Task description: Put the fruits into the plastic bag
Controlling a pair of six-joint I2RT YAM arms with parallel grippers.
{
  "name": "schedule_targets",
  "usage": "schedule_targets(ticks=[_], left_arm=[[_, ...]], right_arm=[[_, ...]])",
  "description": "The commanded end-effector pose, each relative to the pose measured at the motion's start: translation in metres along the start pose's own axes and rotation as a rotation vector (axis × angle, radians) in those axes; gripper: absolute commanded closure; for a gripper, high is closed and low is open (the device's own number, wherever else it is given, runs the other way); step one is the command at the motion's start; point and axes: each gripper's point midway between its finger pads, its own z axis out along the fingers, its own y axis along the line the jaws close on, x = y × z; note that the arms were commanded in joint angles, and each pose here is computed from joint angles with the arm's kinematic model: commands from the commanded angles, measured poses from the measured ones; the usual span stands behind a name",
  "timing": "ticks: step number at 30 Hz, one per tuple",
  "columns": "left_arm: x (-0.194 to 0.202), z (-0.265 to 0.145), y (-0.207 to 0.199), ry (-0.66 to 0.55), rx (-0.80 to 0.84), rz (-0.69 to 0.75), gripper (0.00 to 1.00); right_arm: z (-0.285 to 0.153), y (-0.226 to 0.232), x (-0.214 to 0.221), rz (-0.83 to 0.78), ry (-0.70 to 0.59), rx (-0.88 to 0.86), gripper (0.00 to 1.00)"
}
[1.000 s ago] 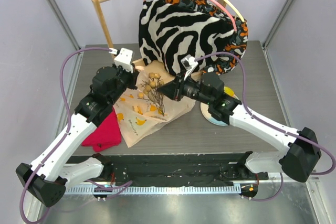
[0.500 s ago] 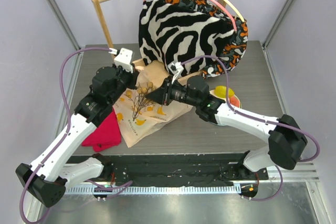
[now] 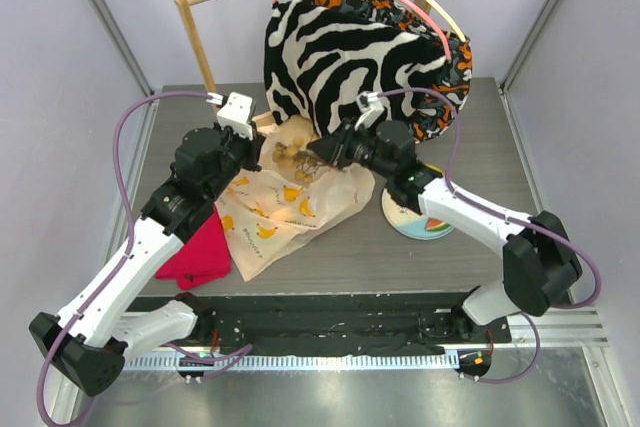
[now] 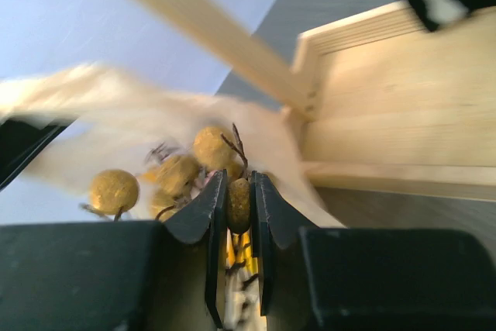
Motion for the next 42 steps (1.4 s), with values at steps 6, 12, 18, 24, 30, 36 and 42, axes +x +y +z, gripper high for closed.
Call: schedule_targets(ticks=[6,12,18,24,30,36,42], left_arm=[[-0.019,-0.005,0.003,-0.068,-0.011,-0.012,1.0],[-0.017,-0.003,0.001,-0.063,-0.006,-0.011,1.0],[-0.015,-0.002,0.001,-0.056,-0.007,-0.01,1.0],[-0.014,0.0,-0.002,-0.052,0.007,-0.017,1.0],[-0.014,-0.001,0.002,-0.051,-0.011,-0.01,1.0],[-0.015,-0.002,0.001,-0.054,-0.006,-0.012,1.0],[-0.017,-0.004,0.005,-0.064,-0.022,-0.009,1.0]], right_arm=[[0.034,-0.052,-0.005,0.143,0.02,0.039,0.99],[0.049,-0.045,0.008,0.114,0.04,0.041,0.99],[0.056,-0.014,0.015,0.088,0.043,-0.008,0.99],[0.081,0.029,0.025,0.054,0.053,-0.072,0.99],[0.106,0.072,0.041,0.055,0.09,-0.187,0.99],[0.124,0.052,0.092,0.044,0.187,-0.126,0.99],[0.121,0.024,0.145,0.056,0.286,-0.045,0.99]])
